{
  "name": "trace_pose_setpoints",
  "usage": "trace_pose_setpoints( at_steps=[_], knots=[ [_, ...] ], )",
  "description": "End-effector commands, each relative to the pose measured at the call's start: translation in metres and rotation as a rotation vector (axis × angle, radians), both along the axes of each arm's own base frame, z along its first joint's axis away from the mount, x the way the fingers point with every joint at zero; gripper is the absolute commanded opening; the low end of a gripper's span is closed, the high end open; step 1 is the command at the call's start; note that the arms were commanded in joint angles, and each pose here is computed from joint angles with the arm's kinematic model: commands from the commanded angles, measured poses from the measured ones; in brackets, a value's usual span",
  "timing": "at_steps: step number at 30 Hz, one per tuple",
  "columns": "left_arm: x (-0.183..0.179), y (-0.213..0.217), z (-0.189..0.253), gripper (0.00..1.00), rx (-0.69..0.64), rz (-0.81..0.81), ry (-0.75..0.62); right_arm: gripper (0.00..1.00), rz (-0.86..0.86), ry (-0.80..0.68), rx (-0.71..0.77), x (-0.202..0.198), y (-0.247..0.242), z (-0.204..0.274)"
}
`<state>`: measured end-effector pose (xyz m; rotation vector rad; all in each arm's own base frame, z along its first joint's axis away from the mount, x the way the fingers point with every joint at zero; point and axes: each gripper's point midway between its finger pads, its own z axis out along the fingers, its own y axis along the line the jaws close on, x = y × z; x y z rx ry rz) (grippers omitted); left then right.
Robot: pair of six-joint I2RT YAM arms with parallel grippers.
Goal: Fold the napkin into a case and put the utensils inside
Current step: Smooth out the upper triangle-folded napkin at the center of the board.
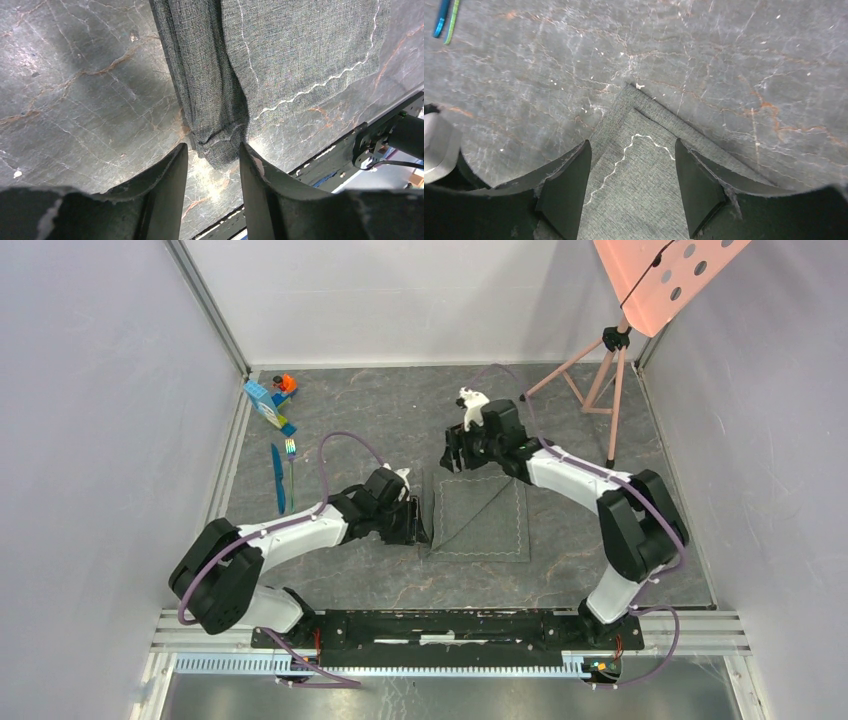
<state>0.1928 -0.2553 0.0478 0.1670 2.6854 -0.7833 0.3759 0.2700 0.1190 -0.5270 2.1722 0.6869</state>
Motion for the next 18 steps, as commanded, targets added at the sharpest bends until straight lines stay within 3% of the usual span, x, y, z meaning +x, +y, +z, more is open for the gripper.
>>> trace_pose_setpoints(
  at_steps=[1, 18],
  knots=[
    [0.009, -0.007, 0.012, 0.51, -0.015, 0.031, -0.009, 0.67, -0.120, 0.070, -0.113, 0.001, 0.004, -0.028],
    [0.005, -0.003, -0.020, 0.38, 0.029, 0.027, 0.031, 0.52, -0.162, 0.014, -0.285, 0.011, 0.037, -0.060]
  ],
)
